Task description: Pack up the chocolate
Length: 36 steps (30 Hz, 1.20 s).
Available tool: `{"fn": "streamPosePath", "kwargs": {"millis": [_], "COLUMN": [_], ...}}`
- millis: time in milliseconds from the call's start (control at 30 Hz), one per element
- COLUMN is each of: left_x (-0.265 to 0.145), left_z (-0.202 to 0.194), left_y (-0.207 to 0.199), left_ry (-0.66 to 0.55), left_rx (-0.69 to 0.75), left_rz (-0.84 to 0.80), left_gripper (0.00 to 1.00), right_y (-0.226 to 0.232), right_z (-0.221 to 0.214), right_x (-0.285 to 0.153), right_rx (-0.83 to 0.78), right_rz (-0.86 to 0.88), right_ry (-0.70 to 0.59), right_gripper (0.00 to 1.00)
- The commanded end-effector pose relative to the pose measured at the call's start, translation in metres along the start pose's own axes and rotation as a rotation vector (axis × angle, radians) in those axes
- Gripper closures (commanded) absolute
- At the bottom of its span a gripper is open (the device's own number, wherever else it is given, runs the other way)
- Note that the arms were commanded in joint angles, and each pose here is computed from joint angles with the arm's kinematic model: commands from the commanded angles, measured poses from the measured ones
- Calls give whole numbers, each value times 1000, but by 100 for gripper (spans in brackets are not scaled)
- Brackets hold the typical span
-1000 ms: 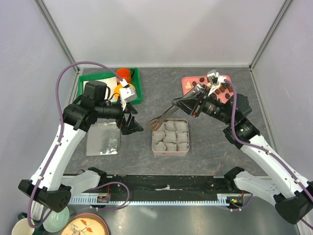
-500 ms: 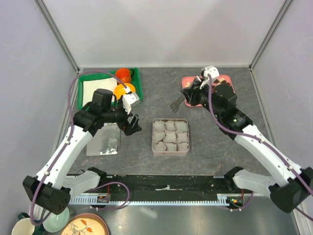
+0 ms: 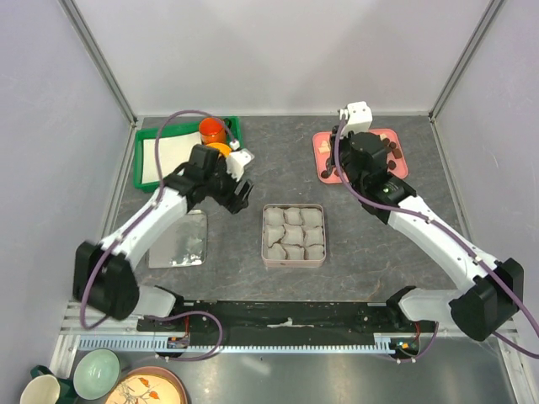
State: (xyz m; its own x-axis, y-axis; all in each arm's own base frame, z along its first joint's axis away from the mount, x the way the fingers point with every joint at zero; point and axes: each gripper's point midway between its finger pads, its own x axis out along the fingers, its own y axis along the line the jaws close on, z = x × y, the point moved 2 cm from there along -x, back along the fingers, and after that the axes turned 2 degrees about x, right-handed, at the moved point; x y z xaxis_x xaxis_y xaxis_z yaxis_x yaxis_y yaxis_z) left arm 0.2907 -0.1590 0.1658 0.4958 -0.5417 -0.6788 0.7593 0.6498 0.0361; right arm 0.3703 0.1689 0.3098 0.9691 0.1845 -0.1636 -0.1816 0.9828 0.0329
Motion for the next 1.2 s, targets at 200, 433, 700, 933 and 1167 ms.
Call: {"fn": "streamPosePath", "kwargs": {"millis": [200,433,700,933,1167], "left_x": [144,213,247,268,281], "left_z": [138,181,179,170,154], "left_y": [55,43,10,5,11], "left_ry": [-12,-49,-46,-43,-7], "left_rx": [-142,-155,-189,-219,-194], "left_rz": [60,82,116,190,247], "left_gripper": [12,1,1,1,1], "right_y": [-39,-46,-44,-43,-44], "right_z": [51,39,34,33,39], "right_x": [-59,-81,-86,-99,-112], "right_rx": [161,183,191,206,224], "right_rz": [-121,-114,-88,-53,-29], "right_ry": [-197,-167,-157,-167,-183], "right_gripper": [100,100,100,100,100]}}
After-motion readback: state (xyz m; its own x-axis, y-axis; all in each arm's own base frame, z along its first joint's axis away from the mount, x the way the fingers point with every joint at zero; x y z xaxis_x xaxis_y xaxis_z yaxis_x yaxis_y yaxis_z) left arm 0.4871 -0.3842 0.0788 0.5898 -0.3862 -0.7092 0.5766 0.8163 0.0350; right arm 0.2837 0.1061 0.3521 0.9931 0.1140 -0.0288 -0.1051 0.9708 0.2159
